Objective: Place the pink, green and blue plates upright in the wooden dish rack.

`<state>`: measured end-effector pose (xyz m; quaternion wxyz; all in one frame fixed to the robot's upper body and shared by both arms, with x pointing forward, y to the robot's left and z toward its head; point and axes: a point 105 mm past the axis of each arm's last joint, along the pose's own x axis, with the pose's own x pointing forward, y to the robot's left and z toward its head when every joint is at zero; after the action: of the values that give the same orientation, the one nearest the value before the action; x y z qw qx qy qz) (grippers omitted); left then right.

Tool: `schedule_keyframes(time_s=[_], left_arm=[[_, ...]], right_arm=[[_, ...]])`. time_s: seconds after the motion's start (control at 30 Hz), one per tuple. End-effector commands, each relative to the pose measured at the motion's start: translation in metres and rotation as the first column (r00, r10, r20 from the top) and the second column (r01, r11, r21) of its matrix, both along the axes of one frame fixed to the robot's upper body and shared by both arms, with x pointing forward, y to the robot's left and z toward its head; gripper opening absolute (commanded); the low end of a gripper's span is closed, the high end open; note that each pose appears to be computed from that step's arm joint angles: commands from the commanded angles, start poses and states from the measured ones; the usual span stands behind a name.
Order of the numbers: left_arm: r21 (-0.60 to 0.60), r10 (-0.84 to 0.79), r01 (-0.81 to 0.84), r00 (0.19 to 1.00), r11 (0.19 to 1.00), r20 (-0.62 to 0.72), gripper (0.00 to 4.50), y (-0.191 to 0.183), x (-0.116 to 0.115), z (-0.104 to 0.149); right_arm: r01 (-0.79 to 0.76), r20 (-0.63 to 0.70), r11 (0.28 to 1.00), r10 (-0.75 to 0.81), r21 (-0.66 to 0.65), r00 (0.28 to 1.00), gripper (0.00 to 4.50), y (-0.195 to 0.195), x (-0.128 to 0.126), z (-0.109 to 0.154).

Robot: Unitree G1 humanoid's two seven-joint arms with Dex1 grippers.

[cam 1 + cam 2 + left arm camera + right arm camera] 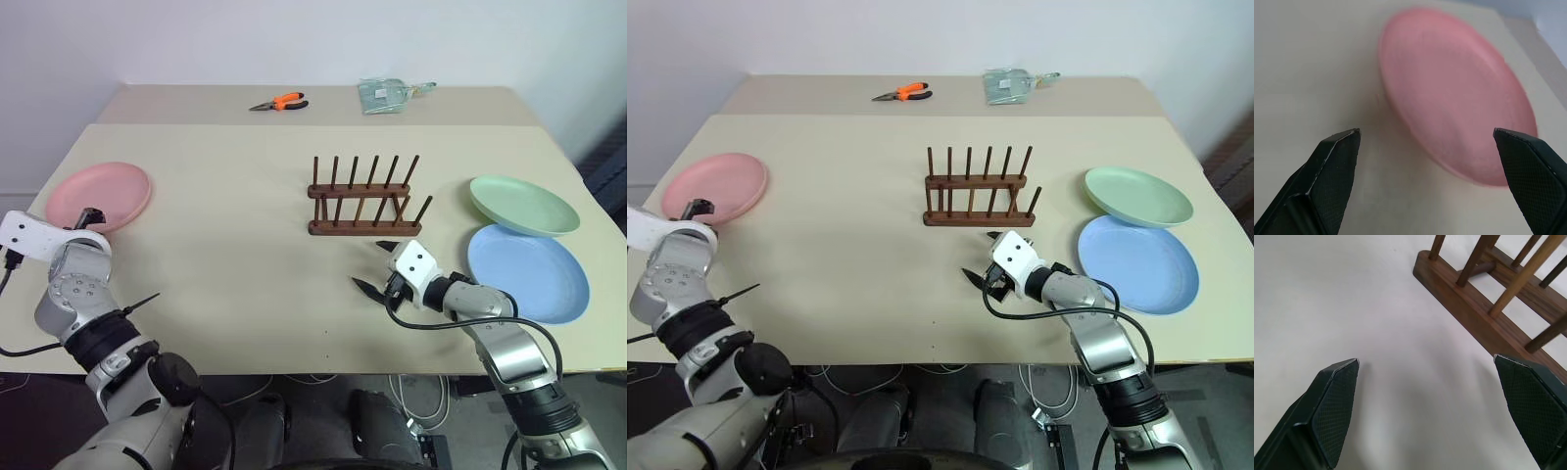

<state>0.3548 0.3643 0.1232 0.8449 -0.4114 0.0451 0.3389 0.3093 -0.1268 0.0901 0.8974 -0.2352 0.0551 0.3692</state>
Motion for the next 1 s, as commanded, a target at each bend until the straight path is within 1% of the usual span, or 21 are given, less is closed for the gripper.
schedule_keyframes(time_s=[0.03,0.07,0.1,0.13,0.17,0.3,0.37,0.4,0.43,0.47,0.57,0.6,0.63,0.7,0.77,0.83,0.9,0.93,1.0], left_arm=[[-0.089,0.002,0.004,0.998,0.996,0.066,3.94,0.006,0.019,0.005],[-0.11,-0.009,0.018,0.997,0.994,0.083,3.65,0.005,0.024,0.005],[-0.13,-0.018,0.031,0.994,0.991,0.104,3.13,0.003,0.029,0.006],[-0.148,-0.026,0.043,0.993,0.988,0.118,2.71,0.002,0.033,0.007],[-0.163,-0.039,0.061,0.99,0.985,0.134,2.11,-0.001,0.038,0.008],[-0.184,-0.079,0.113,0.98,0.976,0.182,0.03,-0.011,0.047,0.012],[-0.05,-0.191,0.206,0.958,0.977,0.216,0.03,-0.027,0.055,0.028],[0.052,-0.272,0.267,0.937,0.962,0.218,0.03,-0.041,0.059,0.037],[0.151,-0.366,0.339,0.902,0.929,0.228,0.03,-0.063,0.063,0.048],[0.213,-0.442,0.397,0.864,0.893,0.243,0.03,-0.084,0.064,0.057],[0.335,-0.618,0.529,0.736,0.78,0.278,0.03,-0.146,0.061,0.081],[0.36,-0.65,0.551,0.707,0.753,0.277,0.03,-0.159,0.058,0.085],[0.401,-0.703,0.585,0.65,0.705,0.287,0.03,-0.181,0.054,0.095],[0.446,-0.773,0.634,0.557,0.632,0.303,0.03,-0.215,0.046,0.109],[0.494,-0.829,0.666,0.465,0.559,0.311,0.03,-0.245,0.037,0.125],[0.502,-0.86,0.699,0.388,0.51,0.332,0.03,-0.267,0.029,0.137],[0.501,-0.882,0.729,0.34,0.466,0.327,0.03,-0.282,0.023,0.143],[0.497,-0.892,0.745,0.319,0.445,0.32,0.03,-0.288,0.021,0.144],[0.499,-0.909,0.765,0.286,0.407,0.303,0.03,-0.297,0.016,0.145]], right_arm=[[-0.01,0.047,1.0,0.009,0.025,0.999,4.5,0.007,-0.004,0.011],[-0.008,0.047,1.0,0.007,0.027,0.999,4.5,0.008,-0.005,0.01],[-0.002,0.046,1.0,0.0,0.028,0.999,4.5,0.007,-0.006,0.009],[0.005,0.045,1.0,-0.006,0.029,0.999,4.5,0.006,-0.007,0.009],[0.012,0.046,0.999,-0.014,0.029,0.999,4.5,0.005,-0.008,0.009],[0.041,0.057,0.999,-0.043,0.025,0.997,4.5,0.0,-0.009,0.01],[0.057,0.071,0.998,-0.058,0.019,0.996,4.5,-0.006,-0.008,0.013],[0.067,0.085,0.998,-0.068,0.016,0.994,4.5,-0.01,-0.007,0.017],[0.072,0.109,0.997,-0.074,0.014,0.991,4.5,-0.014,-0.005,0.024],[0.072,0.135,0.997,-0.073,0.011,0.988,4.5,-0.017,-0.003,0.032],[0.057,0.215,0.998,-0.061,0.027,0.975,4.5,-0.021,0.004,0.064],[0.05,0.225,0.998,-0.057,0.04,0.973,4.5,-0.021,0.006,0.071],[0.029,0.274,0.999,-0.04,0.043,0.961,4.5,-0.017,0.009,0.088],[-0.015,0.367,1.0,0.01,0.009,0.93,4.5,-0.006,0.011,0.115],[-0.038,0.489,0.995,0.081,-0.097,0.869,4.5,0.008,0.014,0.137],[-0.011,0.596,0.965,0.171,-0.262,0.785,4.5,0.02,0.018,0.15],[0.055,0.659,0.911,0.253,-0.408,0.708,4.5,0.024,0.025,0.154],[0.089,0.678,0.884,0.284,-0.459,0.678,4.5,0.024,0.029,0.154],[0.158,0.717,0.844,0.32,-0.513,0.619,4.5,0.022,0.036,0.158]])
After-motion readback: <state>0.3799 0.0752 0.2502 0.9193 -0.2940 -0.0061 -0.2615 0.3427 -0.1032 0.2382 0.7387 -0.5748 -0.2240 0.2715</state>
